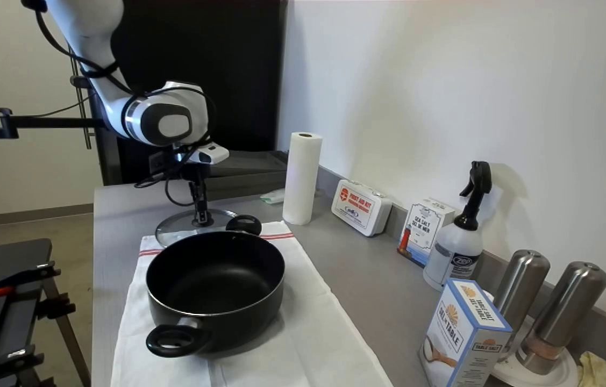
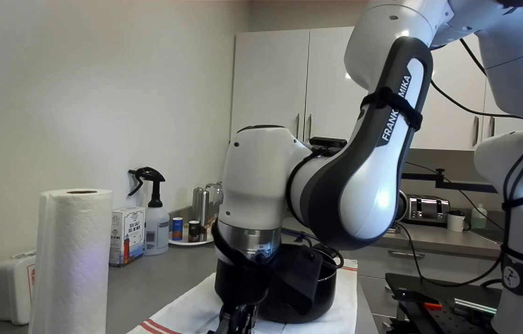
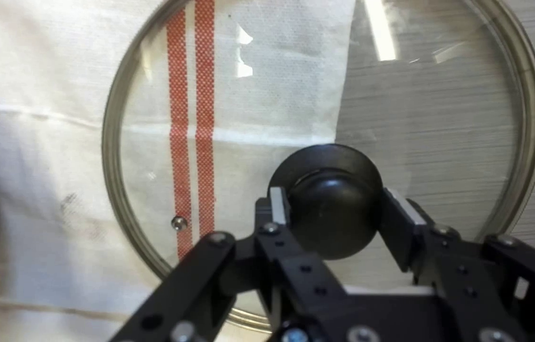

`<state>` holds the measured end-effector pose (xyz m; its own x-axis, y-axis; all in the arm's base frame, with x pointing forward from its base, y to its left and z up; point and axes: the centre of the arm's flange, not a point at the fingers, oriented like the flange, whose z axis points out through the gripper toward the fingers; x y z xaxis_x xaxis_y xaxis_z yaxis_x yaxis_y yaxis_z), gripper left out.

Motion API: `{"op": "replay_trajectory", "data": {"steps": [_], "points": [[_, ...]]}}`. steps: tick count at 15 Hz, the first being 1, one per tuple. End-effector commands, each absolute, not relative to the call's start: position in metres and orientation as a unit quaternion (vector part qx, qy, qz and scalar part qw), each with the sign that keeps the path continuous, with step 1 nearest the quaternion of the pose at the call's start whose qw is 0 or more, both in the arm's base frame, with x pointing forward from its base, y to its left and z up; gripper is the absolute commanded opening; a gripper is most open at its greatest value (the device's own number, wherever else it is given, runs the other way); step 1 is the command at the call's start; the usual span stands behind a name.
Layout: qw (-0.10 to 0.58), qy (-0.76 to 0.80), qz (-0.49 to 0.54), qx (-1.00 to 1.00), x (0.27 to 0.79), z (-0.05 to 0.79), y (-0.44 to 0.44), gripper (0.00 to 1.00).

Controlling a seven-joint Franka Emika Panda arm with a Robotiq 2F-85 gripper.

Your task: Put the glass lid on the counter.

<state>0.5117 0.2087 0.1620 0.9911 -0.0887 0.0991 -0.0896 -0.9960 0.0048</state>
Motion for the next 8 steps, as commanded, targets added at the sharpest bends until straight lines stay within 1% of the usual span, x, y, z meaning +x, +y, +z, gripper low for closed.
{"op": "replay_trajectory", "data": {"steps": [1, 2, 3, 5, 6, 8], "points": [[0.02, -0.034, 0.049, 0.998, 0.5113, 0.1475, 0.2152, 0.25], [0.021, -0.034, 0.05, 0.998, 0.5109, 0.1481, 0.2154, 0.75], [0.022, -0.034, 0.052, 0.998, 0.5107, 0.1491, 0.2154, 0.76], [0.023, -0.031, 0.051, 0.998, 0.5084, 0.1482, 0.2156, 0.88], [0.024, -0.03, 0.053, 0.998, 0.507, 0.1478, 0.2158, 0.96], [0.025, -0.027, 0.06, 0.997, 0.5032, 0.1541, 0.2175, 1.0]]}}
